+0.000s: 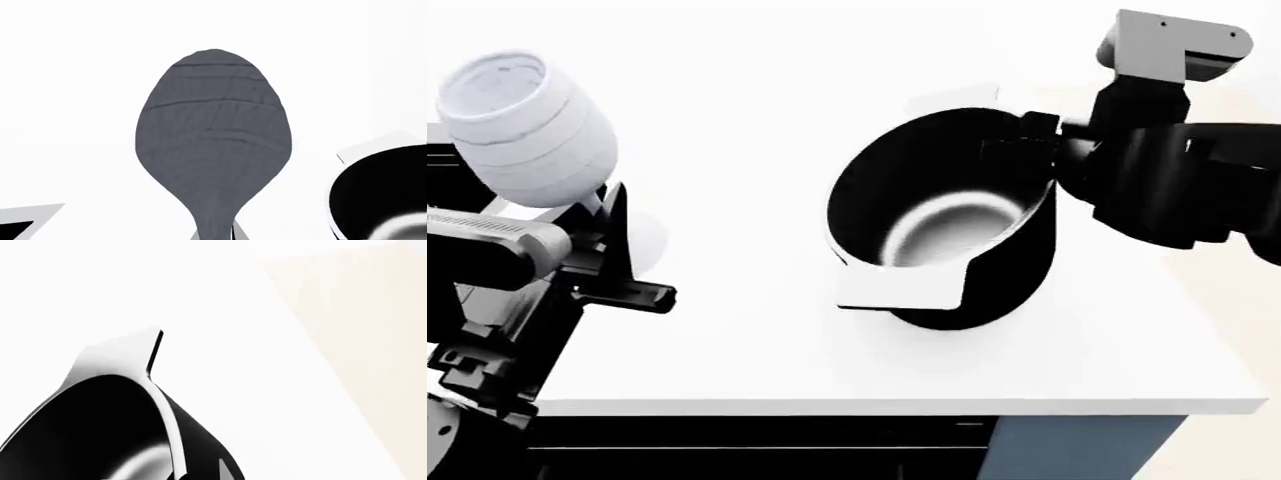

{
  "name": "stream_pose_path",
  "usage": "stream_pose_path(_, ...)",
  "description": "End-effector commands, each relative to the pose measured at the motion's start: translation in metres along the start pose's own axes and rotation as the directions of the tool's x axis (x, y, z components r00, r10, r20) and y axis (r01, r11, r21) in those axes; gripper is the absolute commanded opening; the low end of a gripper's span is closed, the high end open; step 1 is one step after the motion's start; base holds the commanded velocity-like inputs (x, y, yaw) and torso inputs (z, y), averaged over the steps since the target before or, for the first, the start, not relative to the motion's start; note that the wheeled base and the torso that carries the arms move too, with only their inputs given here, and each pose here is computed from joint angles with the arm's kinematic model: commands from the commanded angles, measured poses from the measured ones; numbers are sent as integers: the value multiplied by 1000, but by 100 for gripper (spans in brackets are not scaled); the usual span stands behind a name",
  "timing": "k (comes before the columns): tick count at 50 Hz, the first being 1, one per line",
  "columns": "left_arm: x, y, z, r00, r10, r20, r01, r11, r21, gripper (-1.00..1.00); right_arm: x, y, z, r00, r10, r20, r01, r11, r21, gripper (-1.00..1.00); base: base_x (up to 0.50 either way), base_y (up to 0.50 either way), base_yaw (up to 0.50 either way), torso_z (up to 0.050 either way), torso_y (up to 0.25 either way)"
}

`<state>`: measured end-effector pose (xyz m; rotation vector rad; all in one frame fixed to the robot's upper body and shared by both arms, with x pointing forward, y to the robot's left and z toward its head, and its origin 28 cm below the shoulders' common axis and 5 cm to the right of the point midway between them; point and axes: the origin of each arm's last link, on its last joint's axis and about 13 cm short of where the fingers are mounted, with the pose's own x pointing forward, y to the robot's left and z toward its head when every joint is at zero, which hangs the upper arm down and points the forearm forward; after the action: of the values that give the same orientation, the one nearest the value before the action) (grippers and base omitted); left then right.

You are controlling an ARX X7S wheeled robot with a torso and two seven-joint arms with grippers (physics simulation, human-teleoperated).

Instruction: Pick the wine glass and pot and place them in the sink. Then turn on the water.

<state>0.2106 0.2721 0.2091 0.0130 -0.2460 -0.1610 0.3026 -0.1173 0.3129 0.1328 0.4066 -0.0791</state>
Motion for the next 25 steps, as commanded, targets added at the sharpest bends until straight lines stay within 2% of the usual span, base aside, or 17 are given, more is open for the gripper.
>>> stream_pose_path(1, 1, 3, 37, 995, 43, 95, -48, 998, 45, -100, -49, -7, 19, 975, 30, 221, -40, 999, 37, -100, 0, 0, 0, 0, 11)
stream_pose_path(8, 3, 4, 55, 990, 55, 130, -65, 995, 72, -100, -67, -11, 18, 962, 45, 271, -56, 998, 33, -100, 0, 0, 0, 1, 6)
stream_pose_path(25, 7, 4, 79, 984, 64, 164, -83, 990, 112, -100, -97, -15, 23, 927, 88, 364, -108, 993, 36, -100, 0, 0, 0, 1, 6)
